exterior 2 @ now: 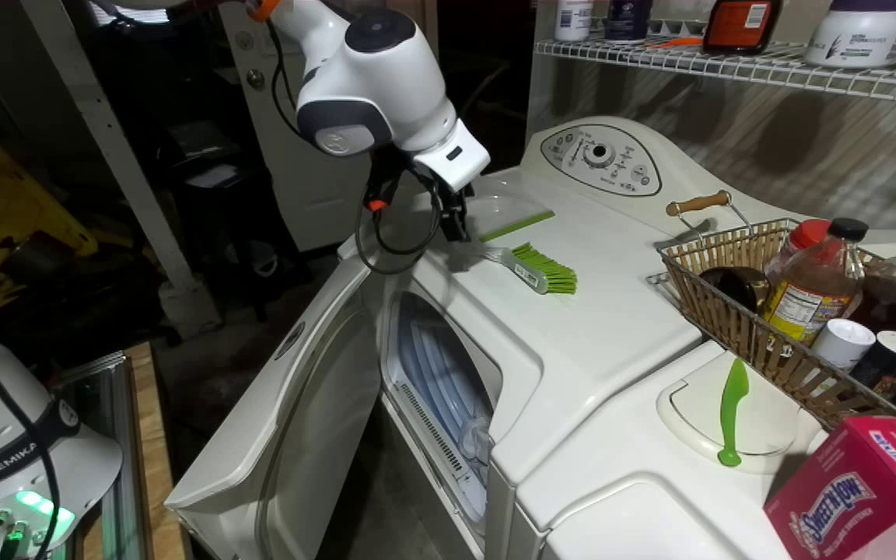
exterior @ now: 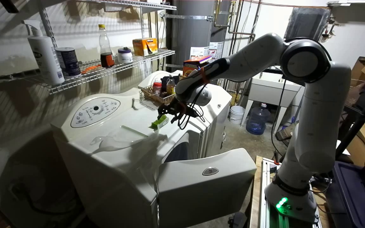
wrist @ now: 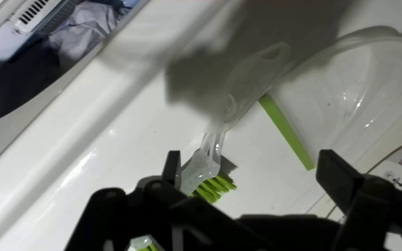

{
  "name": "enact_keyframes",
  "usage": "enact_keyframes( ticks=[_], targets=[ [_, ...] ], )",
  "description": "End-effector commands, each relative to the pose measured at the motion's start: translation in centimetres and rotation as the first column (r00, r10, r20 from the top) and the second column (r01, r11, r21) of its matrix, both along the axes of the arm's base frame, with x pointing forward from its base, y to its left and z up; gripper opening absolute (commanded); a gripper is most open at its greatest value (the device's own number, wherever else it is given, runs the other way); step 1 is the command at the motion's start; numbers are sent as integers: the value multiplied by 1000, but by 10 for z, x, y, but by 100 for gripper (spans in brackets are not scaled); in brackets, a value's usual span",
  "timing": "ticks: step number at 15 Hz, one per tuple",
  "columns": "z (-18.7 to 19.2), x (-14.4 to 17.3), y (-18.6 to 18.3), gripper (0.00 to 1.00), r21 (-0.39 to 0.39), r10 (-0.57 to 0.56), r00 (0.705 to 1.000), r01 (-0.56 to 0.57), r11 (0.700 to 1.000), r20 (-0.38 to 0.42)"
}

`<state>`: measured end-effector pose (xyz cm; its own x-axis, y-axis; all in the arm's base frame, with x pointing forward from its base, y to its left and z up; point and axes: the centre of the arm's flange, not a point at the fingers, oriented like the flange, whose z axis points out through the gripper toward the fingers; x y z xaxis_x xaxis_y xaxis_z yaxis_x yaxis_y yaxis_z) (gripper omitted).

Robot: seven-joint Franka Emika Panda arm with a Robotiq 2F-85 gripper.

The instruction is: Use the green brush to sweep the top of the machine on the left.

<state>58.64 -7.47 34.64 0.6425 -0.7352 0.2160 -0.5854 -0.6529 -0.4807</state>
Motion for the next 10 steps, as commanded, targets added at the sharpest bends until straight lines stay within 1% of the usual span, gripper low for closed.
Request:
enact_keyframes(
  ticks=[1, 5, 7, 10],
  targets=[
    [-24, 18, 3, 100, 93, -42, 997, 35, 995, 67],
    [-48, 16, -1, 100, 142, -71, 996, 63, 988, 51],
    [-61, 17, -7, 100, 171, -82, 994, 68, 983, 75],
    [-79, 22, -8, 100, 222, -106, 990, 84, 971, 91]
  ],
)
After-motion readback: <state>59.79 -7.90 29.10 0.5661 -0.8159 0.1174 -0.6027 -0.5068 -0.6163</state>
